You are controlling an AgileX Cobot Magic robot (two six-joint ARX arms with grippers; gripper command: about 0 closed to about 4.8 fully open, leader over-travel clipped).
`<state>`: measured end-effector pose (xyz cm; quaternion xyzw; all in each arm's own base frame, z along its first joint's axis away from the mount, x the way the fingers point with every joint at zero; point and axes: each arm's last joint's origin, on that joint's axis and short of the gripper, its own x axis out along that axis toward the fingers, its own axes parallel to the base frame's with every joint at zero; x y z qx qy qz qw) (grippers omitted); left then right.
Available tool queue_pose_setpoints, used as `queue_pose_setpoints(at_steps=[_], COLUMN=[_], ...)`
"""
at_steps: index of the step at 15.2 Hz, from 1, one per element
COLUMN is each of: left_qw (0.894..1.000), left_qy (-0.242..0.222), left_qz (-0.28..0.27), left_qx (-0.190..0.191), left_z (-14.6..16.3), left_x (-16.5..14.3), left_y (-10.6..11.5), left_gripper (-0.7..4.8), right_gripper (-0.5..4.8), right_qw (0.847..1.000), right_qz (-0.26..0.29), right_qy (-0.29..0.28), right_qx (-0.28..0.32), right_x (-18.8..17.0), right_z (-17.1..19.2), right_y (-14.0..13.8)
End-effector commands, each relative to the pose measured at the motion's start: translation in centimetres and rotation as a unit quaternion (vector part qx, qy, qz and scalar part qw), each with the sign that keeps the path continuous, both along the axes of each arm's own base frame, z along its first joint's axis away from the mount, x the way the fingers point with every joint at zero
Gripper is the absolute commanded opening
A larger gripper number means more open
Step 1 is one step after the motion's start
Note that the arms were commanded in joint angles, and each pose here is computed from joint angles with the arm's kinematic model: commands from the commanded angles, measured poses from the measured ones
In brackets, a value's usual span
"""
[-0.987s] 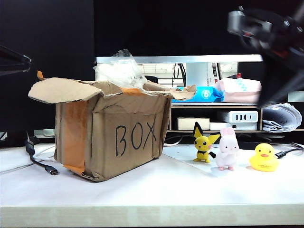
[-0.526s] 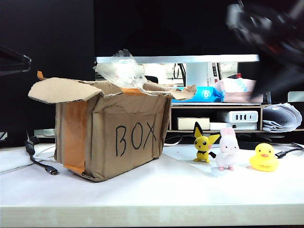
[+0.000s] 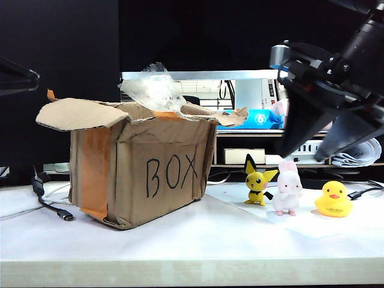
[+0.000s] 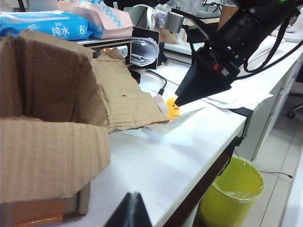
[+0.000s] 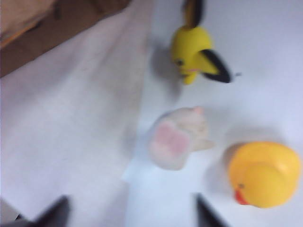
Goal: Put the doll that is least similar in color compared to the others into the paper box.
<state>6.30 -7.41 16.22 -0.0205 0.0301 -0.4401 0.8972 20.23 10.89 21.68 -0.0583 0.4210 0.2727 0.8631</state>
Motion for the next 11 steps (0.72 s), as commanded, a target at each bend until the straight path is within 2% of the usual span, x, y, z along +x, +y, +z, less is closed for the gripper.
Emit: queue_pose_setpoints(at_steps=[1,4,11], left_qw=[1.000,1.000,1.000], left_qy=[-0.005,-0.005,-0.005], left_qz=[0.000,0.000,0.000], left_qx=[-0.005,-0.005,-0.005], left_z=[0.1,0.2,0.1], left_x=[0.0,0.0,0.0], left_y=[0.0,0.0,0.0], left_gripper=[-0.05,-0.05,-0.05], right_gripper=[4.00,4.00,4.00], right_qw=[1.000,0.999,1.000], right_qz=[-0.006,-0.016,-0.030], right_qy=[-0.021,-0.040,-0.003], right_qx=[0.004,0.023,0.001], right_x=[0.3,1.1,3.1], right_z=[0.4,0.3,-2.9], right_y=[0.1,0.6,1.5])
